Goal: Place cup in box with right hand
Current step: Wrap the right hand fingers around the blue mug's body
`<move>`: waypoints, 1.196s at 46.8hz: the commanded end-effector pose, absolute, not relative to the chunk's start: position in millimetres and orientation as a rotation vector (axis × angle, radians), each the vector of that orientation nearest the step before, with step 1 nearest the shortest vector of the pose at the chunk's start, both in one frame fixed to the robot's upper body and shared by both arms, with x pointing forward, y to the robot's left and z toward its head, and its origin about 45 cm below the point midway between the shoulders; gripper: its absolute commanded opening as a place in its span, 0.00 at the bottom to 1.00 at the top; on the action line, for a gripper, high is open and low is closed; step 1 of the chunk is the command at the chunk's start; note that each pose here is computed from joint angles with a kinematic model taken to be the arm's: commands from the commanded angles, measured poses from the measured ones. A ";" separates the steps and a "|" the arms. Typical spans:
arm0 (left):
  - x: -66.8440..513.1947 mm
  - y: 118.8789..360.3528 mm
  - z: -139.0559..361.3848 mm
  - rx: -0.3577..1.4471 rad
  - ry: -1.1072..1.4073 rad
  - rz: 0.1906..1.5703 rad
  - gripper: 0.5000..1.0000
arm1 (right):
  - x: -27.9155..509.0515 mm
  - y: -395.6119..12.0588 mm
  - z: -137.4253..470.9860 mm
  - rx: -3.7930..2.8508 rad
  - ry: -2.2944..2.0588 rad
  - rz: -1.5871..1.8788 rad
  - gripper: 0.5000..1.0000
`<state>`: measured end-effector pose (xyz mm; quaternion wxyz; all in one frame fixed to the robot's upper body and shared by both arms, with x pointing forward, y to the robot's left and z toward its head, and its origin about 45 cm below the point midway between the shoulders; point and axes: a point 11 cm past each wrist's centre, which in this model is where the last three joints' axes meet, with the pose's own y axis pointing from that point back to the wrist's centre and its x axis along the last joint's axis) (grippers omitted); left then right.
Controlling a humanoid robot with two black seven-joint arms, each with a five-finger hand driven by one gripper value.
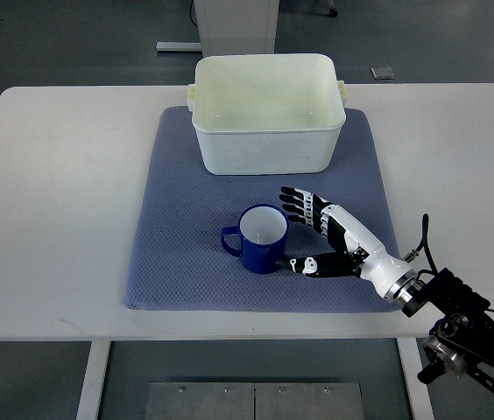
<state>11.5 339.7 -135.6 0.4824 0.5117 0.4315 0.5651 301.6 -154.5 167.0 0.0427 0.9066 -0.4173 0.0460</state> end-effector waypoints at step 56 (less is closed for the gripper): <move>11.6 339.7 -135.6 1.247 1.051 1.377 1.00 | 313.3 -110.3 139.6 2.667 -1.217 0.156 0.32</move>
